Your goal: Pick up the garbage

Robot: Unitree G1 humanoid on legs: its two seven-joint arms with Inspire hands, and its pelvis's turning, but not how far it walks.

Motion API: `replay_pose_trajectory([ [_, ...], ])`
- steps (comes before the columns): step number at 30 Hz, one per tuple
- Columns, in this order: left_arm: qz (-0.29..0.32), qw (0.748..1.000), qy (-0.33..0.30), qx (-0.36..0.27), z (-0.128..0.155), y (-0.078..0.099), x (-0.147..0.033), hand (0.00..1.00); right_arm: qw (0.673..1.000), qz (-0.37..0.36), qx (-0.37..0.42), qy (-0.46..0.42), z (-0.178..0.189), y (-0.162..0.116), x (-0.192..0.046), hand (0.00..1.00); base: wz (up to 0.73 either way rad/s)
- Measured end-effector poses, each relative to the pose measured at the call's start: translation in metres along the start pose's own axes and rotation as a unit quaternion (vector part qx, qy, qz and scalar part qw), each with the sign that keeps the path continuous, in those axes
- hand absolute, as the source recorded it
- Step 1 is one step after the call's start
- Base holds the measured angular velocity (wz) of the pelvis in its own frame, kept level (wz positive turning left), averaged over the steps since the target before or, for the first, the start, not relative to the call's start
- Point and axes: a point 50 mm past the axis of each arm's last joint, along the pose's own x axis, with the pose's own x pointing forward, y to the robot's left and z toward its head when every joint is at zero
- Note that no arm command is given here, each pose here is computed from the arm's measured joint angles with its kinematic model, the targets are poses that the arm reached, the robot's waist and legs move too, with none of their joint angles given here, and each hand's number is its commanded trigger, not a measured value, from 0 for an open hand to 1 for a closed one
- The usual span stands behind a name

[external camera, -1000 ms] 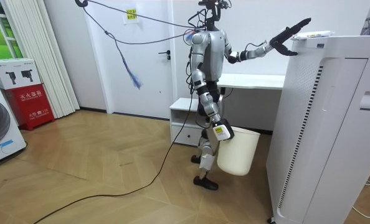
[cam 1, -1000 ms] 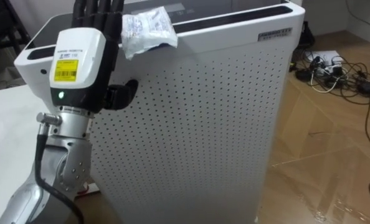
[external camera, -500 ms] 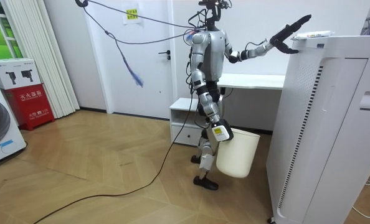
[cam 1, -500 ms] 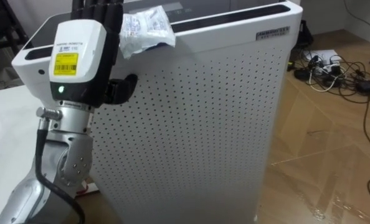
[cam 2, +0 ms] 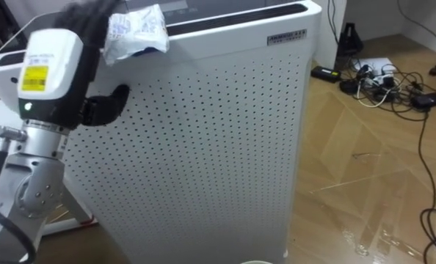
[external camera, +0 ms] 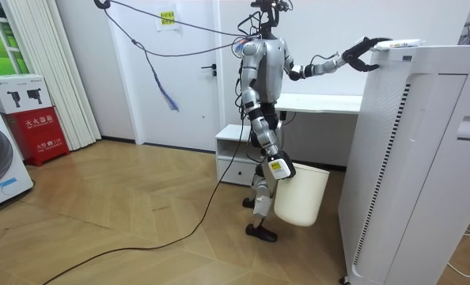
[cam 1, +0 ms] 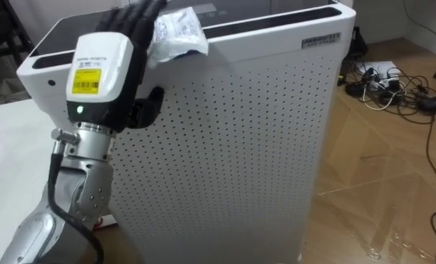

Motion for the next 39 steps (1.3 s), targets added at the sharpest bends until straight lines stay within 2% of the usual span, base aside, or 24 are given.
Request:
replay_pose_trajectory([
  [6, 0.026, 0.999, -0.005, 0.024, -0.003, 0.012, 0.012, 1.00, 1.000, 0.000, -0.002, 0.001, 0.000, -0.002, 0.000, 1.00, 0.00],
  [13, 0.027, 0.999, -0.010, 0.041, -0.001, 0.013, 0.021, 1.00, 1.000, -0.003, -0.001, 0.002, -0.001, -0.004, -0.001, 1.00, -0.03],
  [24, 0.037, 0.998, -0.031, 0.033, 0.008, 0.013, 0.021, 1.00, 1.000, -0.004, -0.004, 0.003, -0.001, -0.006, -0.002, 1.00, 0.00],
  [32, 0.051, 0.997, -0.045, -0.025, 0.017, 0.017, 0.022, 1.00, 1.000, 0.003, 0.015, -0.001, 0.000, -0.001, 0.000, 1.00, 0.00],
  [35, 0.063, 0.995, -0.066, -0.042, 0.026, 0.023, 0.022, 1.00, 1.000, 0.004, 0.021, 0.001, -0.001, -0.001, -0.001, 1.00, 0.00],
  [39, 0.071, 0.988, -0.105, -0.089, 0.050, 0.024, 0.012, 1.00, 1.000, 0.012, 0.022, -0.002, -0.001, 0.006, 0.001, 1.00, 0.00],
])
